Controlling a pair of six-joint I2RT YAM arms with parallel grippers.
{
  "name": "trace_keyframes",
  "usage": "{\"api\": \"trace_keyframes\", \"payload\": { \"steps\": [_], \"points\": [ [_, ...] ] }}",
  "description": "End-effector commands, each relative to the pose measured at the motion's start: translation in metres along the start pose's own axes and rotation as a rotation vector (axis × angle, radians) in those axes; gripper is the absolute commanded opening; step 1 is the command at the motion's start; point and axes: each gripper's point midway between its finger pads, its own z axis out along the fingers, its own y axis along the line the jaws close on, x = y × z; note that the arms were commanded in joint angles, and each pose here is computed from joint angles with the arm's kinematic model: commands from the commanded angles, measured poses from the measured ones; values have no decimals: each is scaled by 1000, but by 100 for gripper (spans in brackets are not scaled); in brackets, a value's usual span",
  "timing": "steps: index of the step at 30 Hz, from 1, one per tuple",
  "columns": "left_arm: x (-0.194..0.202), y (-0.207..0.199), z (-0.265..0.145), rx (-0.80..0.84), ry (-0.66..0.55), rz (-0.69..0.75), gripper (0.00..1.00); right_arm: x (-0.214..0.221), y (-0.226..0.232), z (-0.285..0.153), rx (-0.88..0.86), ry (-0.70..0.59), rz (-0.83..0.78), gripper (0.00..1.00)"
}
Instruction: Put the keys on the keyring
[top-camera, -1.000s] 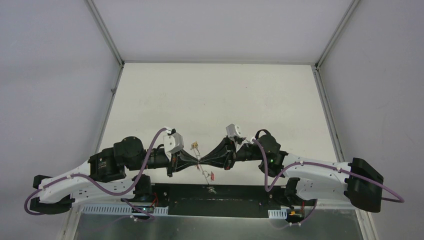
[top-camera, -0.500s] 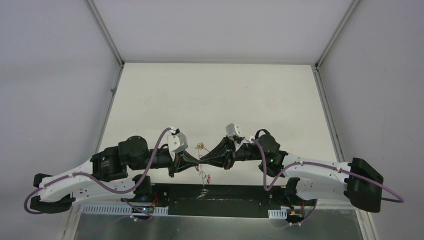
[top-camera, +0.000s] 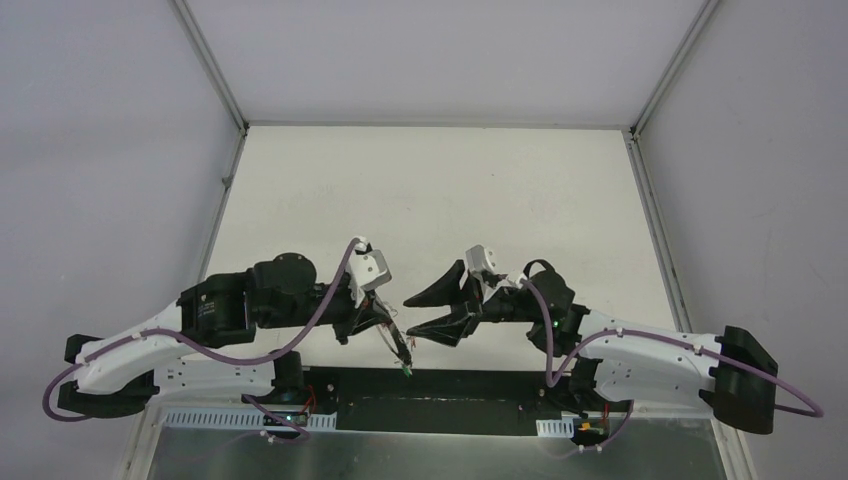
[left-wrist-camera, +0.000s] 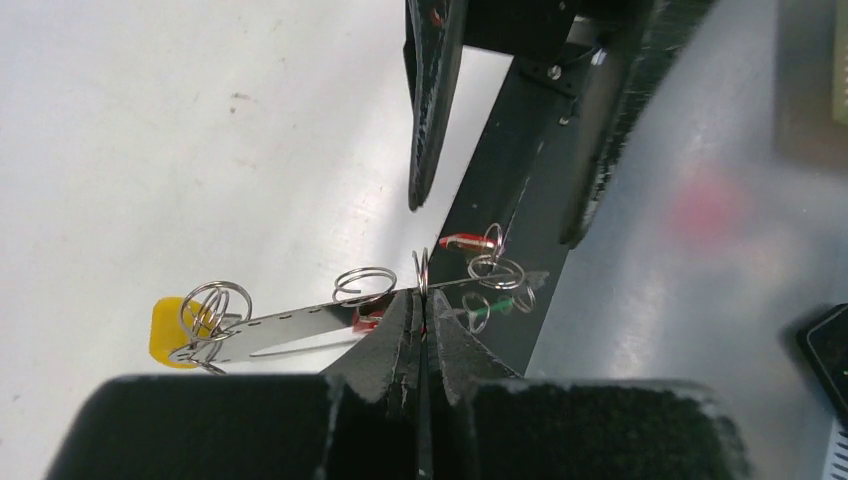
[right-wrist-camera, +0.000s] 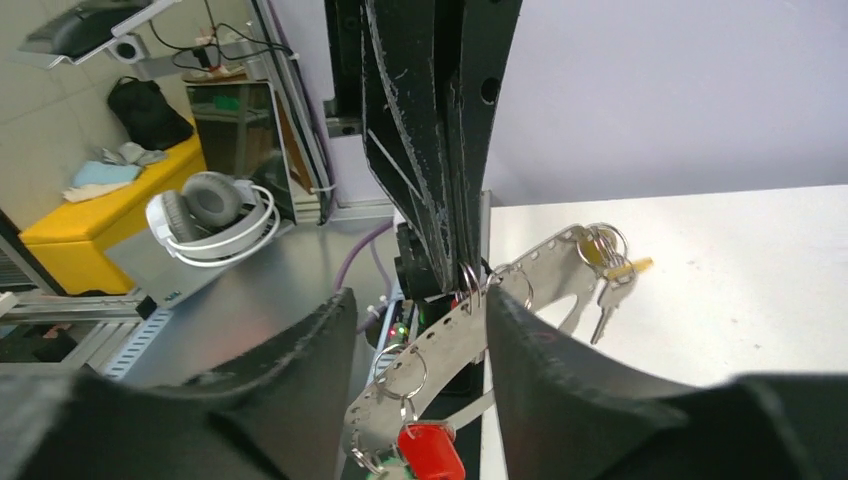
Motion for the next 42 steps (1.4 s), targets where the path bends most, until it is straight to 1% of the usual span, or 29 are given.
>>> {"api": "trace_keyframes", "payload": {
  "steps": [1, 7, 12, 18, 24, 26, 30, 32, 33, 34, 37, 42],
  "points": [
    [-15, 10, -5, -87, 40, -36, 0, -12, -7, -3, 74, 7, -7, 55],
    [-14, 15, 0, -160, 157, -84, 0, -3, -14, -5, 120, 86, 17, 57],
    [-16, 14, 4, -186, 209, -129, 0, 10, -19, -1, 134, 160, 42, 57],
    [-21, 16, 1, -234, 202, -208, 0, 27, -20, 3, 151, 255, 43, 57],
    [-25, 15, 0, -258, 193, -286, 0, 44, -19, 7, 161, 350, -50, 56],
    [-24, 15, 1, -261, 198, -298, 0, 48, -19, 9, 168, 365, -73, 53],
    [-23, 15, 0, -267, 198, -317, 0, 59, -24, 14, 187, 430, -151, 42],
    [-23, 15, -1, -270, 195, -324, 0, 64, -19, 16, 173, 457, -143, 42],
    [-22, 15, -2, -273, 195, -329, 0, 65, -24, 15, 189, 473, -186, 30],
    [-22, 16, -3, -277, 194, -333, 0, 64, -25, 16, 195, 475, -197, 20],
    [-20, 17, -5, -286, 196, -348, 0, 62, -26, 16, 202, 485, -212, 0],
    [-15, 17, -6, -294, 208, -365, 0, 59, -29, 14, 228, 492, -221, 0]
  ]
}}
